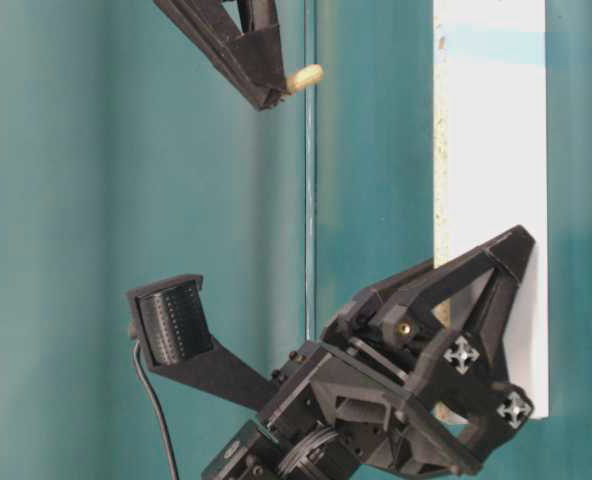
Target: Insert the rod into the hole on the wooden board.
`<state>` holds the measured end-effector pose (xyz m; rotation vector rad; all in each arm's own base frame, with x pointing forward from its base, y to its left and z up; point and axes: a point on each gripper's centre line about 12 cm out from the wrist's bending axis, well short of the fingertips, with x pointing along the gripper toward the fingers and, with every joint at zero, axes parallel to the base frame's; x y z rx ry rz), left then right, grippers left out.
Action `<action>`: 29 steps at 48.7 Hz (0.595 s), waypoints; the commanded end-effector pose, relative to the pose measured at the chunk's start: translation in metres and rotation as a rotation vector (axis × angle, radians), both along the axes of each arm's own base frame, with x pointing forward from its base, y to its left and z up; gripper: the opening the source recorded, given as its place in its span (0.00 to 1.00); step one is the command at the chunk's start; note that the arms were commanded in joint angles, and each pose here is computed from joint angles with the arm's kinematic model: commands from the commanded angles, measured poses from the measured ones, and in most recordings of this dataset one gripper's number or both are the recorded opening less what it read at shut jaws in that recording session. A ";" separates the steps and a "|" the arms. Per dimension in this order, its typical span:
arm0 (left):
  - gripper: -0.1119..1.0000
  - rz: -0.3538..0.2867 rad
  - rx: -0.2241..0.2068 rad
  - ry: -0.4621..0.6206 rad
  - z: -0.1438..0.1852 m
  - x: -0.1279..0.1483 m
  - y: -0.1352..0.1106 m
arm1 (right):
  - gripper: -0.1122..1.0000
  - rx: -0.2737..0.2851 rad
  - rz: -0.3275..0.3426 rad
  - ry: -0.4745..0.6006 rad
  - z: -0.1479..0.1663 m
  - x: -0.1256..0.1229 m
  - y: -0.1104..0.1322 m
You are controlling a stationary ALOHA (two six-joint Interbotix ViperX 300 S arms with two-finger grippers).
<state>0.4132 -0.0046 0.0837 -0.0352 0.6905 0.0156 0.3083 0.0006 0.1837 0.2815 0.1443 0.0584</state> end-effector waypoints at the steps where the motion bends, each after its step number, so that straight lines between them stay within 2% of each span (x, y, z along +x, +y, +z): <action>1: 0.38 -0.020 0.006 -0.002 0.002 -0.001 -0.006 | 0.20 0.002 -0.003 -0.028 0.005 0.000 -0.001; 16: 0.38 -0.057 0.050 0.020 -0.003 -0.008 -0.006 | 0.20 -0.009 -0.005 -0.008 -0.012 -0.008 -0.001; 29: 0.38 -0.048 0.049 0.026 -0.005 -0.009 -0.002 | 0.20 -0.017 -0.049 -0.051 -0.024 -0.017 -0.006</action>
